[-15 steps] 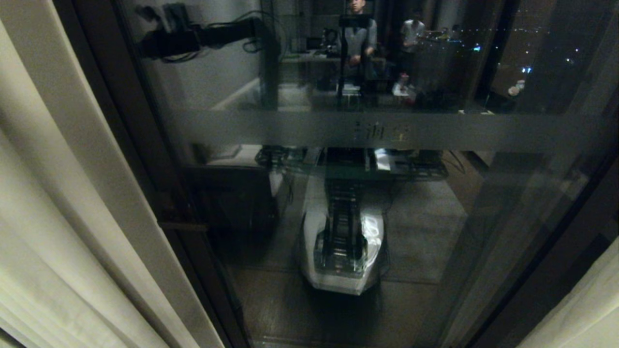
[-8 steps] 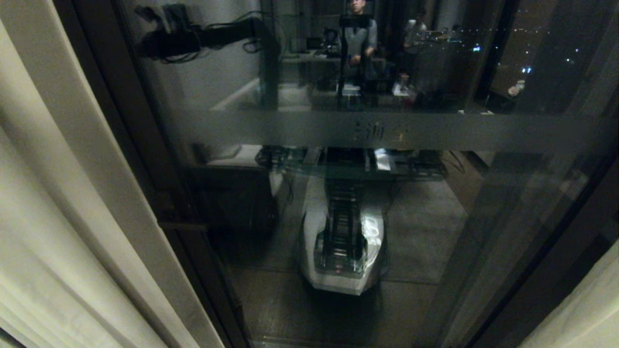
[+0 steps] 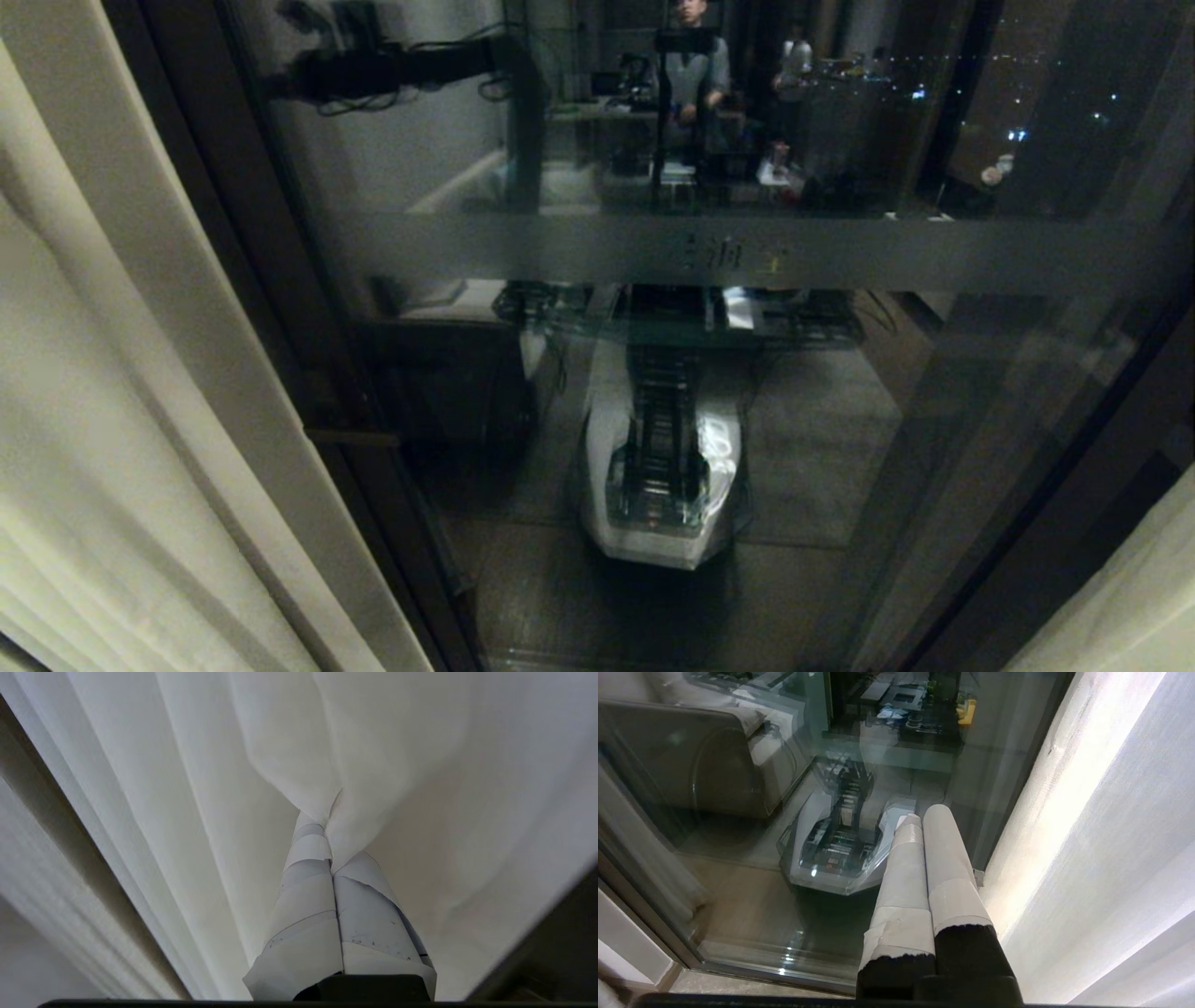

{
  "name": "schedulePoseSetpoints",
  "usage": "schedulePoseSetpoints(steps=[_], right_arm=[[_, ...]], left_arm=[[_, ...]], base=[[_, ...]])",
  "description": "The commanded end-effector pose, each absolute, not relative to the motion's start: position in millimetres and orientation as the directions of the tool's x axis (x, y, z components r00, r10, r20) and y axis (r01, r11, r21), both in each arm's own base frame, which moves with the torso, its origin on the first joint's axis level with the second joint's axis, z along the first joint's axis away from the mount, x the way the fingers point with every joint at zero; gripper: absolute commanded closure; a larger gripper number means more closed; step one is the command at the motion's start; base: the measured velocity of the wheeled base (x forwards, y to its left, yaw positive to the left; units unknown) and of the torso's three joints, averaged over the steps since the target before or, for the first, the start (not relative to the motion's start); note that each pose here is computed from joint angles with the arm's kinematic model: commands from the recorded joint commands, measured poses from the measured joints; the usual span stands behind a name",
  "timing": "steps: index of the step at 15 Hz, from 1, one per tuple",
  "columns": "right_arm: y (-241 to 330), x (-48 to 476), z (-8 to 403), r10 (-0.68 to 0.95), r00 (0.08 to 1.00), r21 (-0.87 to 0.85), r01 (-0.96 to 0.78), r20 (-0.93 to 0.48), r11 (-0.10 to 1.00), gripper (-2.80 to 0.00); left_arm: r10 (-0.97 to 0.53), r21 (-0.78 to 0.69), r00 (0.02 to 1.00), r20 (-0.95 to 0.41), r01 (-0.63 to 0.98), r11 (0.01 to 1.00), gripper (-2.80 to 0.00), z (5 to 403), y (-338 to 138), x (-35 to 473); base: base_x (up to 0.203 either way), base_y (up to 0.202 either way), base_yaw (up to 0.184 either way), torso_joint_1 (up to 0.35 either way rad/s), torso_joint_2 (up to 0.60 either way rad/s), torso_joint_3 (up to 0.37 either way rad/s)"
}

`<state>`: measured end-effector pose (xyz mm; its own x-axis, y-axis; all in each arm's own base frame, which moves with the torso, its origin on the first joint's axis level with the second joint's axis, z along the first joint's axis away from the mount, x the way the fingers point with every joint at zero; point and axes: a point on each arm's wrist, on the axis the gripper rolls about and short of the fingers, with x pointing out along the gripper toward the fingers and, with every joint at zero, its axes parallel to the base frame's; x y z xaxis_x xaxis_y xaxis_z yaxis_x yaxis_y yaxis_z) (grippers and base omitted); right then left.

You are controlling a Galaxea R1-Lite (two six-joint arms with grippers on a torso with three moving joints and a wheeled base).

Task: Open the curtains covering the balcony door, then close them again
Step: Close the inner curtains on both sides

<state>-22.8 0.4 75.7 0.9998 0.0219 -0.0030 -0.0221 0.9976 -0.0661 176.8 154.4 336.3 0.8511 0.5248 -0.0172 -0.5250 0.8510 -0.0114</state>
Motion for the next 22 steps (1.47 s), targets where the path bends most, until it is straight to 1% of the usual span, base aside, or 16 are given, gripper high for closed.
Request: schedulePoseSetpoints(steps=[1,5,13,17,22], right_arm=[[0.4,-22.8,75.6,0.023,1.0,-0.067,-0.023,-0.003,0.997,0.0],[0.3,-22.8,75.6,0.021,1.0,-0.067,-0.022,-0.003,0.997,0.0],[0.4,-22.8,75.6,0.023,1.0,-0.067,-0.023,-0.003,0.997,0.0],[0.4,-22.8,75.7,0.023,1.0,-0.067,-0.023,-0.002,0.997,0.0],[0.4,-22.8,75.6,0.023,1.0,-0.067,-0.023,-0.003,0.997,0.0]], left_arm=[[0.497,-0.005,0.867,0.025,-0.497,0.868,0.0,345.4,140.5,165.0],[0.403,-0.022,0.914,0.048,-0.402,0.915,0.0,346.4,117.8,154.9],[0.264,-0.011,0.961,0.087,-0.264,0.964,0.0,344.2,77.3,131.5],[0.143,-0.005,0.984,0.111,-0.143,0.99,0.0,341.5,51.3,121.2],[-0.051,0.0,0.991,0.125,0.051,0.999,0.0,337.2,23.0,114.2]], base=[[0.0,0.0,0.0,0.0,0.0,0.0],[0.0,0.0,0.0,0.0,0.0,0.0],[0.0,0.0,0.0,0.0,0.0,0.0],[0.0,0.0,0.0,0.0,0.0,0.0],[0.0,0.0,0.0,0.0,0.0,0.0]])
